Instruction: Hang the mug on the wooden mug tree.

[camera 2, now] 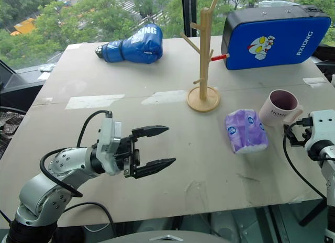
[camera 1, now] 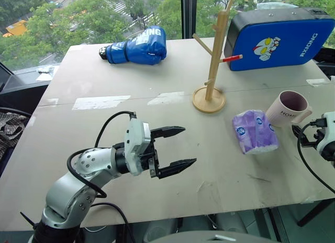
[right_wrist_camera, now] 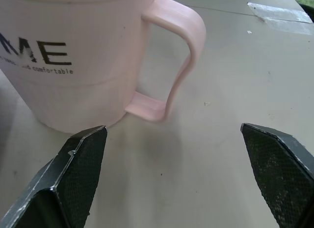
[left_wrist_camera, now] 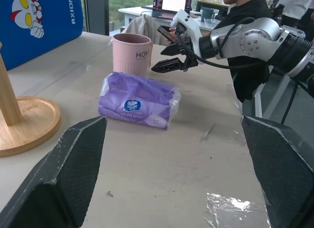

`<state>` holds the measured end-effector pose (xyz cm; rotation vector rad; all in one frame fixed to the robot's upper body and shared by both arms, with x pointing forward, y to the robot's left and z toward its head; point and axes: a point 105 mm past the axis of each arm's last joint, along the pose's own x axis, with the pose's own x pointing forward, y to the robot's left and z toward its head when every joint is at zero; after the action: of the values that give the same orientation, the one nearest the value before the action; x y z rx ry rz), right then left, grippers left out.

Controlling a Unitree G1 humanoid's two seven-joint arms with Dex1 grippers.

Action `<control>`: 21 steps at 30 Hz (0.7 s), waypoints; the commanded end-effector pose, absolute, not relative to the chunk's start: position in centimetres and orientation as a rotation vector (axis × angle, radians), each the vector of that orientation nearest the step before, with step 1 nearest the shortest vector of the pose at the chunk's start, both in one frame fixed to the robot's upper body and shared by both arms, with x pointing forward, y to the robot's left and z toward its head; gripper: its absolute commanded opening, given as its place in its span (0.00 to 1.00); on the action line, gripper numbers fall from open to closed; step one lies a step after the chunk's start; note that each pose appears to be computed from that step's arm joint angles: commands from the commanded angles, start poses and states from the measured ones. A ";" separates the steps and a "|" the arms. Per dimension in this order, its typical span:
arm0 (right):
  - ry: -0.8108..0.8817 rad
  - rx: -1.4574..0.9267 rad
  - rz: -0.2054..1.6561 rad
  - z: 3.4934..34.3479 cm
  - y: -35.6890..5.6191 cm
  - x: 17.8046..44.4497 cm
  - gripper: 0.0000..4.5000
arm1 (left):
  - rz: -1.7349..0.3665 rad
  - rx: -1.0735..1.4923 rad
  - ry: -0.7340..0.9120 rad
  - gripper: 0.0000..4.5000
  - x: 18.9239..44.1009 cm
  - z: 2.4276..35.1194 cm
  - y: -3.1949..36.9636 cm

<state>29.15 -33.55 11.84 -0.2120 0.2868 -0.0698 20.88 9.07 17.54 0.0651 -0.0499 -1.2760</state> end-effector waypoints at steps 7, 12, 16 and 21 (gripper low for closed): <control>0.196 -0.215 -0.149 13.7 -35.1 31.3 0.98 | -1.302 0.087 -0.095 1.00 19.8 18.7 7.8; 0.204 -0.200 -0.133 12.9 -34.9 32.8 0.71 | -1.295 0.088 -0.093 1.00 19.9 18.8 7.8; 0.187 -0.191 -0.095 12.8 -34.0 34.0 0.30 | -1.266 0.084 -0.092 1.00 20.1 18.8 8.3; 0.153 -0.202 -0.054 13.2 -33.3 34.6 0.01 | -1.244 0.087 -0.101 1.00 20.3 18.9 8.4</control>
<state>34.46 -33.37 12.26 -0.1795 0.1889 -0.0647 20.82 8.58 17.82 0.0676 -0.0476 -1.2352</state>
